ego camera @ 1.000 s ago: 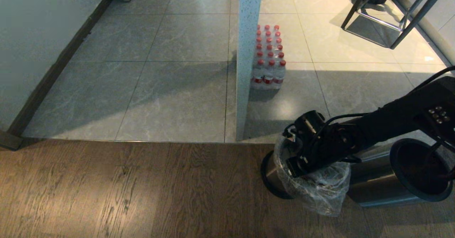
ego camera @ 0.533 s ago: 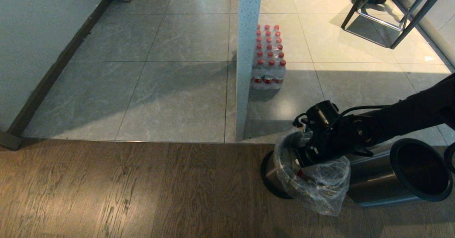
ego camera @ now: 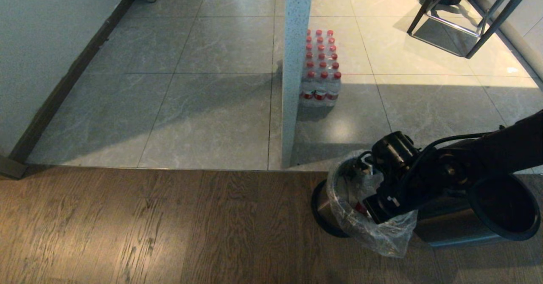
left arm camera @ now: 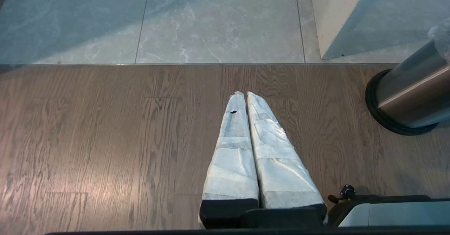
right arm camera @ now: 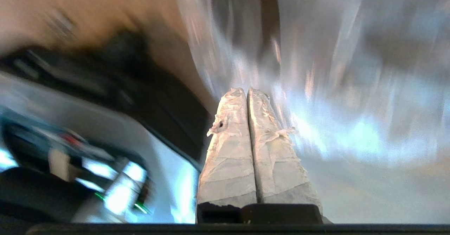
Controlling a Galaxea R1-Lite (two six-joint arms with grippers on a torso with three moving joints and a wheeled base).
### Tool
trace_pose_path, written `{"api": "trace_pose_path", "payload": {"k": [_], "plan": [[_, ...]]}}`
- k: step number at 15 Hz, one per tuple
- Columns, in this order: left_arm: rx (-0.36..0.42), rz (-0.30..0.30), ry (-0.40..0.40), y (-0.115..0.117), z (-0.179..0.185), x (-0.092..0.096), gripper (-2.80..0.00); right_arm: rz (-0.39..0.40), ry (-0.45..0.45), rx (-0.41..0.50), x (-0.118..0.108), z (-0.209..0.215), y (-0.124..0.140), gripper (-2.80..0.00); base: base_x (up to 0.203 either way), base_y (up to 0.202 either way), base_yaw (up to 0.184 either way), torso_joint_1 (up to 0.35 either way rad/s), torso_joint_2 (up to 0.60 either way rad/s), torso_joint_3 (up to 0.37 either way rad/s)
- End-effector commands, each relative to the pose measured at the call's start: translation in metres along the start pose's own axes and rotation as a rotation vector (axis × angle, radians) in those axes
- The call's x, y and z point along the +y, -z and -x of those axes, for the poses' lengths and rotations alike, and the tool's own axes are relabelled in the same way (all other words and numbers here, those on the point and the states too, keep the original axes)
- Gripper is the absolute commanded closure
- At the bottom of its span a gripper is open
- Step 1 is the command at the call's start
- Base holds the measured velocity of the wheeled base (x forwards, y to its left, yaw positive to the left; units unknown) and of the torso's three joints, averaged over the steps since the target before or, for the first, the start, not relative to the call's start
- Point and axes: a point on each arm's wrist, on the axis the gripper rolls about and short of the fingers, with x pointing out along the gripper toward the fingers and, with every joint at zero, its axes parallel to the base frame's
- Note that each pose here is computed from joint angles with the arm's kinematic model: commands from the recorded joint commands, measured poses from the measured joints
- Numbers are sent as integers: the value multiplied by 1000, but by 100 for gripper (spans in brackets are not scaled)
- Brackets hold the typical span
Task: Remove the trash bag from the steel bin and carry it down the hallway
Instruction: Pick up the trash bag
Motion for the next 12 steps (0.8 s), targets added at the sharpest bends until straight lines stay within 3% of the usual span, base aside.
{"api": "trace_pose_path", "payload": {"k": [1,5,7,12], "plan": [[0,0,0,0,0,0,0,69,45,49,8,9,16,0,0,0,0,0,0,0],[-2,0,0,0,0,0,0,136,63,204,18,-1,45,0,0,0,0,0,0,0],[0,0,0,0,0,0,0,143,69,240,22,-11,49,0,0,0,0,0,0,0],[0,0,0,0,0,0,0,125,73,138,26,-40,33,0,0,0,0,0,0,0]]}}
